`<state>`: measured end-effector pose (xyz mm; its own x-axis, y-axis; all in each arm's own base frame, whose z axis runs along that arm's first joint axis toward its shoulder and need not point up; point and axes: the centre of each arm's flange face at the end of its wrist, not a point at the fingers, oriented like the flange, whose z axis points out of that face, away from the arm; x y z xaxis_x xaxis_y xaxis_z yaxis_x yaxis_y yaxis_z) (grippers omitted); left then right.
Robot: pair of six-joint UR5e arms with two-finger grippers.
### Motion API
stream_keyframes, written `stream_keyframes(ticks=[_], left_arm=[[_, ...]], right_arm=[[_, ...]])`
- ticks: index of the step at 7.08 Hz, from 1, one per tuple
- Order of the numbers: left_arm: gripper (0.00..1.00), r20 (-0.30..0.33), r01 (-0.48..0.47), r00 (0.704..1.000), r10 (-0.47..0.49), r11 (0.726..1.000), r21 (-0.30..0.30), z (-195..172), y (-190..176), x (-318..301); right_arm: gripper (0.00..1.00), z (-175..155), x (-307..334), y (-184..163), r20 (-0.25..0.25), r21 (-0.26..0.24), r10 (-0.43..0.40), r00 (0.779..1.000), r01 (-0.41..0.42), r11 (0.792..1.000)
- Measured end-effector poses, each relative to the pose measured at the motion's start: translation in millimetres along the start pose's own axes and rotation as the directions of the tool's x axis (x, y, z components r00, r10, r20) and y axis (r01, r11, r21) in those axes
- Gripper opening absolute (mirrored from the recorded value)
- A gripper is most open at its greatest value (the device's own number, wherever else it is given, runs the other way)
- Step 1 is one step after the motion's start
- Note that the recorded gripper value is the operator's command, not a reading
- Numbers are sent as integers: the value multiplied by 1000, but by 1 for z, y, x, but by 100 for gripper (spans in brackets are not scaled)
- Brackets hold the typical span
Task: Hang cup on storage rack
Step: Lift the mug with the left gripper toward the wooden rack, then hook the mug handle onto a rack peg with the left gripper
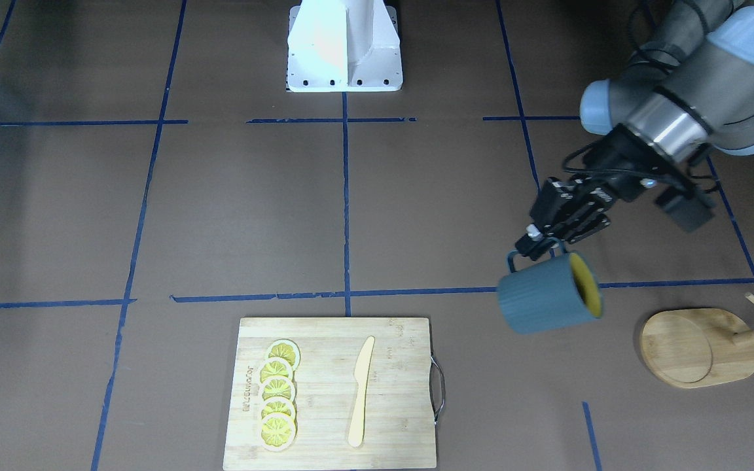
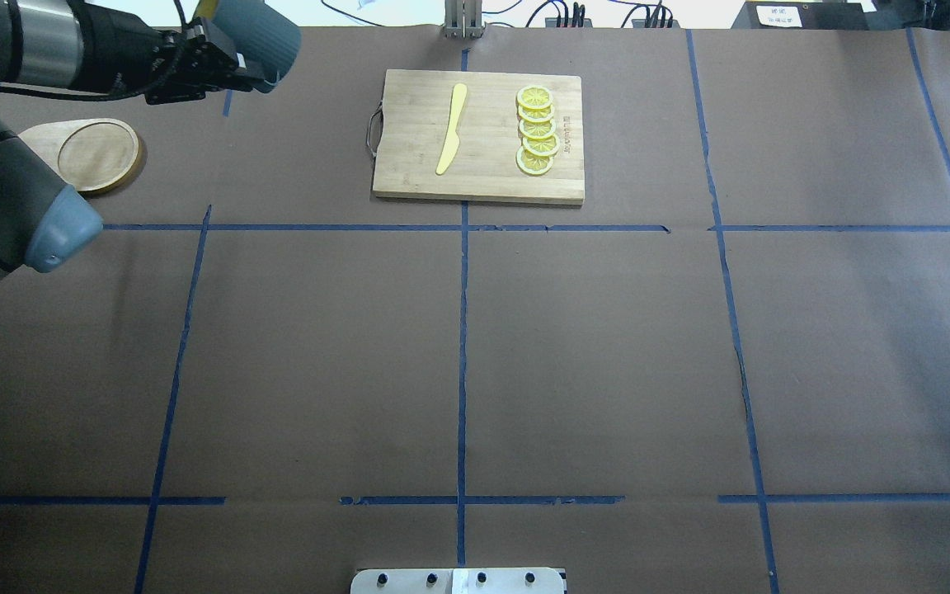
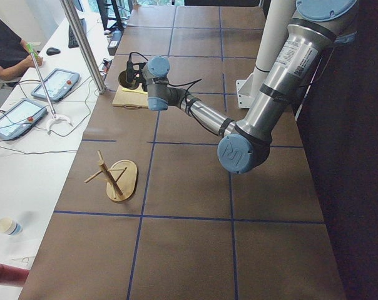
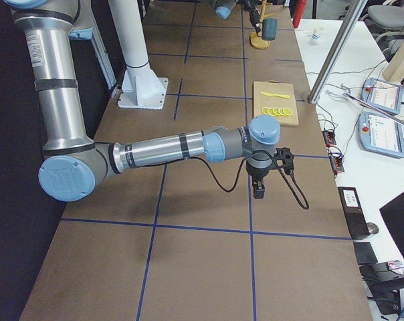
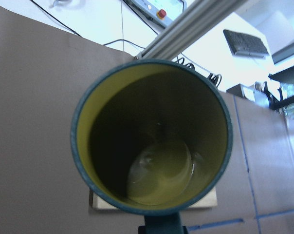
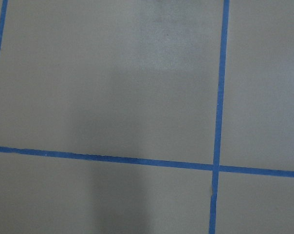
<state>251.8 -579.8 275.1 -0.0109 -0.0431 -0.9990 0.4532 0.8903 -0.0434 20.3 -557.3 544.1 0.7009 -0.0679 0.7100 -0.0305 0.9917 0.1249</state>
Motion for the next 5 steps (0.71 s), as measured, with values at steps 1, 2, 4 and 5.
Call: stream_keyframes(ticks=[1, 2, 4, 5], left_arm=[[0, -63, 114, 992, -111, 992, 47, -14, -11, -7], [0, -146, 228, 966, -213, 969, 92, -22, -20, -14], [0, -372, 474, 843, -388, 863, 174, -38, -38, -50], [0, -471, 579, 761, -446, 794, 185, -49, -44, -77]], right_arm=[[100, -4, 3, -1, 0, 6, 6, 1000, -6, 1000], [100, -6, 4, -1, 0, 11, 8, 1000, -8, 1000], [100, -11, 3, -2, 1, 21, 7, 1000, -7, 1000], [100, -15, 1, -2, 2, 29, 2, 1000, -2, 1000]])
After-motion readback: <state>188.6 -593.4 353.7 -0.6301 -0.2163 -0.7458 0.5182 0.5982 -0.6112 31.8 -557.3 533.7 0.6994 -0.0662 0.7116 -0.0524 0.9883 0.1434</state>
